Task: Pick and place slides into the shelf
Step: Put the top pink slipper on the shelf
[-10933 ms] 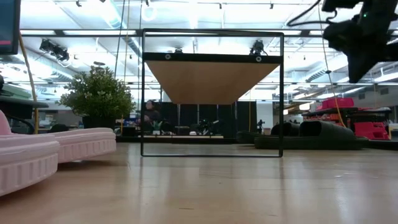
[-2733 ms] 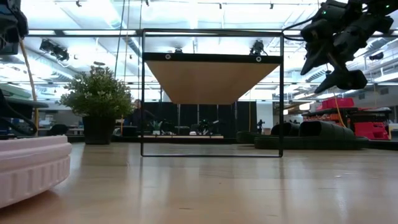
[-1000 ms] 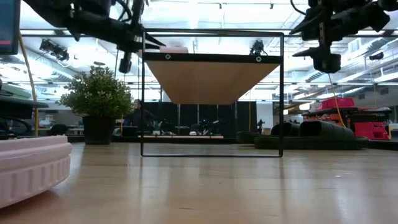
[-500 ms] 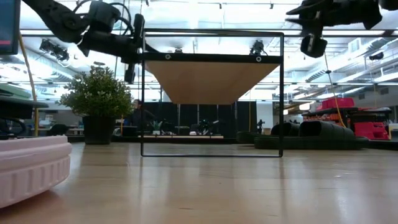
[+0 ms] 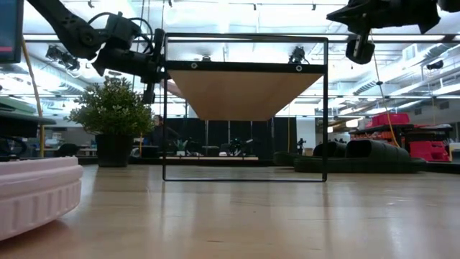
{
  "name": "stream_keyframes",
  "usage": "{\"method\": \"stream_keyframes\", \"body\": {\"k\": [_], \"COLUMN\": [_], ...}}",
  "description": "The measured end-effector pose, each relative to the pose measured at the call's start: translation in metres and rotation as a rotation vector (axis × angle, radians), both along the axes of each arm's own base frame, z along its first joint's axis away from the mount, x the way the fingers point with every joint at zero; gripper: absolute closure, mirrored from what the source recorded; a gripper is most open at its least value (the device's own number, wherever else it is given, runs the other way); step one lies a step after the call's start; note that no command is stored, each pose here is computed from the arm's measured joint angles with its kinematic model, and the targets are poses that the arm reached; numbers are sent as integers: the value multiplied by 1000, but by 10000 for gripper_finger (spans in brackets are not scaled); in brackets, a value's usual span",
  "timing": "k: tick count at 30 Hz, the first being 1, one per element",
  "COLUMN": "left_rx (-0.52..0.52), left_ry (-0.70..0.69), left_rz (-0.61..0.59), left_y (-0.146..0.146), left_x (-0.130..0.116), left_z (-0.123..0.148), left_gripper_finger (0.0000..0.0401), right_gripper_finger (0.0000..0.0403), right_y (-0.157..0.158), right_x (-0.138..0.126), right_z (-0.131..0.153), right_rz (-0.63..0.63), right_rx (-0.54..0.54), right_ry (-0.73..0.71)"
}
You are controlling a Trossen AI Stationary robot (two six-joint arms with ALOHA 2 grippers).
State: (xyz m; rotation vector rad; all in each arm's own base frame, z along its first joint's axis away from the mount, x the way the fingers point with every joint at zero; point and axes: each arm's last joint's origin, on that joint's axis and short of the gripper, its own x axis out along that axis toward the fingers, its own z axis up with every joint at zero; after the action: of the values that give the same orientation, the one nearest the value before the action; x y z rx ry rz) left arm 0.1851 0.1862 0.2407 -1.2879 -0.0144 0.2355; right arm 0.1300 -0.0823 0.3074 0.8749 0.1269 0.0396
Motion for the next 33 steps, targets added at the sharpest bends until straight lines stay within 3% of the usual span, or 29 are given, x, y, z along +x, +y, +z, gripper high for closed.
{"method": "stream_keyframes", "body": {"k": [14,33], "left_rx": [-6,24], "left_ry": [1,12], "left_rz": [-17,43], "left_y": [10,20], "left_x": [9,0], "left_z": [-15,-17], "left_gripper_finger": [396,396], "right_gripper_finger": [399,398], "right_y": [-1,-2], "right_x": [0,0], "right_z": [0,-1], "right_rz": [-29,-49], "right_rx": [6,21], "right_ry": [4,8]}}
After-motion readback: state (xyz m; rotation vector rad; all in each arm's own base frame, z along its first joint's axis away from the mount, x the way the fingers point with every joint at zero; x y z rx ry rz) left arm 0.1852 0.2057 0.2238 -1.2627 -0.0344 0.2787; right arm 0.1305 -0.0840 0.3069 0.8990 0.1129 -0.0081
